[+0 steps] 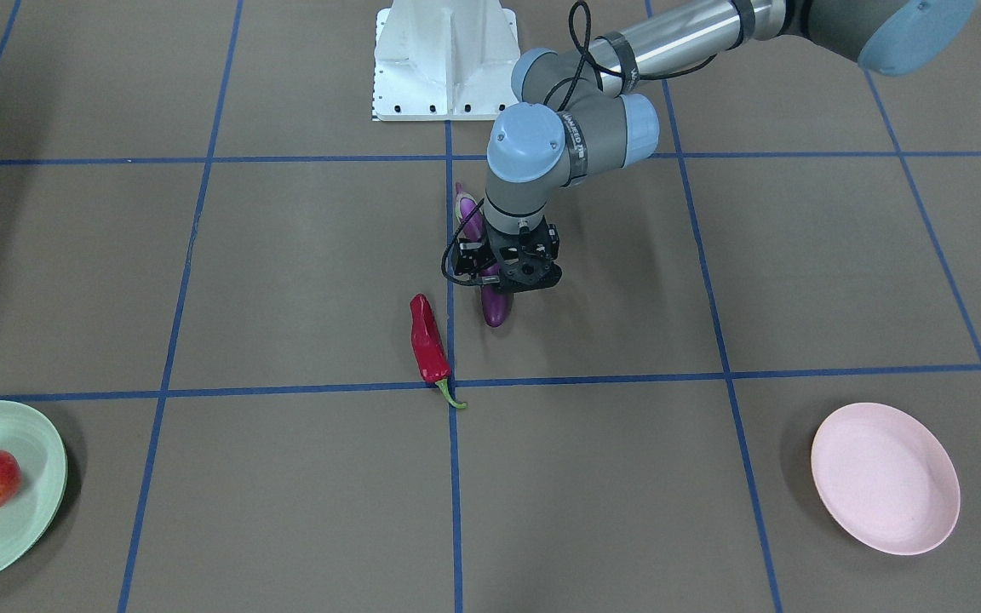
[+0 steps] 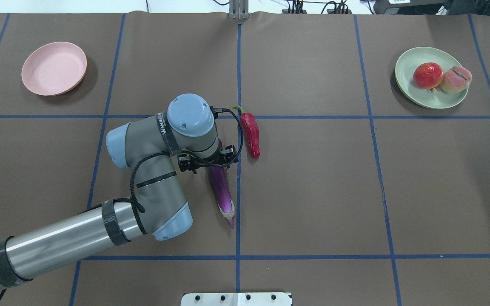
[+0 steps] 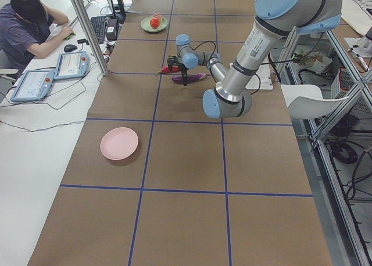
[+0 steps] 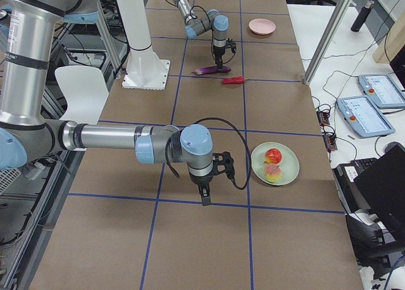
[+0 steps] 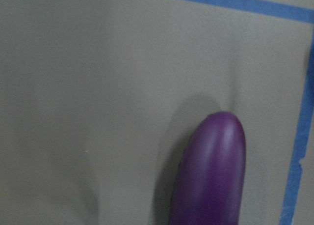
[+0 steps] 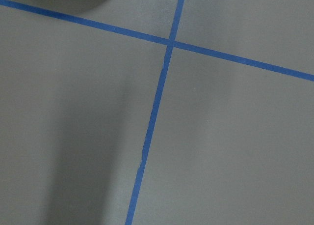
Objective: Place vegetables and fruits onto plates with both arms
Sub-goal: 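Close the left gripper on the eggplant's tip and lift it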
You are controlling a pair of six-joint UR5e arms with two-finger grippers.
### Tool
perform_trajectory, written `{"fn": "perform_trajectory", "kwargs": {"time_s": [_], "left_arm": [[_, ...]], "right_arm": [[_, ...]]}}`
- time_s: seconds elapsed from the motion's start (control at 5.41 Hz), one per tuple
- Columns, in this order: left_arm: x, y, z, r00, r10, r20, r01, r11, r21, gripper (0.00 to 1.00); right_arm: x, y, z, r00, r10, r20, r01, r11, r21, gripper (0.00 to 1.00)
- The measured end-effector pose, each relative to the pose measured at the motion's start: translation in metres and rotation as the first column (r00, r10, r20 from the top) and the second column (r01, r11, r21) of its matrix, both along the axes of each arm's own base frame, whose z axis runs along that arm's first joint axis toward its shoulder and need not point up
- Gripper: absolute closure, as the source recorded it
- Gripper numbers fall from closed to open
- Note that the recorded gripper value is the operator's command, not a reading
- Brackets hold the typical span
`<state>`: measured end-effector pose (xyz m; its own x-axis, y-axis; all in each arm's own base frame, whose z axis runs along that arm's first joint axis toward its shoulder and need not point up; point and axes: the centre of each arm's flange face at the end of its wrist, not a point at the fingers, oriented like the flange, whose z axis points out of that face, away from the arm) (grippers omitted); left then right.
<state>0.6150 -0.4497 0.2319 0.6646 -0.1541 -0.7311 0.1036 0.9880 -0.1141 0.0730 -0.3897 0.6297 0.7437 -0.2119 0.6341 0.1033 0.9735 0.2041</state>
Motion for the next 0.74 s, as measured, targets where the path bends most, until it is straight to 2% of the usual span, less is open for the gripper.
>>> {"fn": "perform_trajectory", "kwargs": {"time_s": [0.18,0.55,0.74], "left_arm": [[0.010,0.003,-0.007,1.000,0.011,0.000,-0.011,1.000,0.003,1.00],[0.006,-0.008,-0.011,1.000,-0.023,0.017,0.022,0.998,0.055,1.00],[-0.007,-0.024,-0.013,0.999,-0.031,0.020,0.029,0.995,0.091,1.00]], "right_arm": [[0.000,-0.001,0.000,1.000,0.002,0.001,-0.002,1.000,-0.001,0.00],[-0.001,-0.003,-0.001,1.000,0.003,0.003,-0.003,1.000,-0.001,0.00],[-0.001,-0.004,-0.003,1.000,0.003,0.004,-0.004,1.000,0.001,0.00]]}}
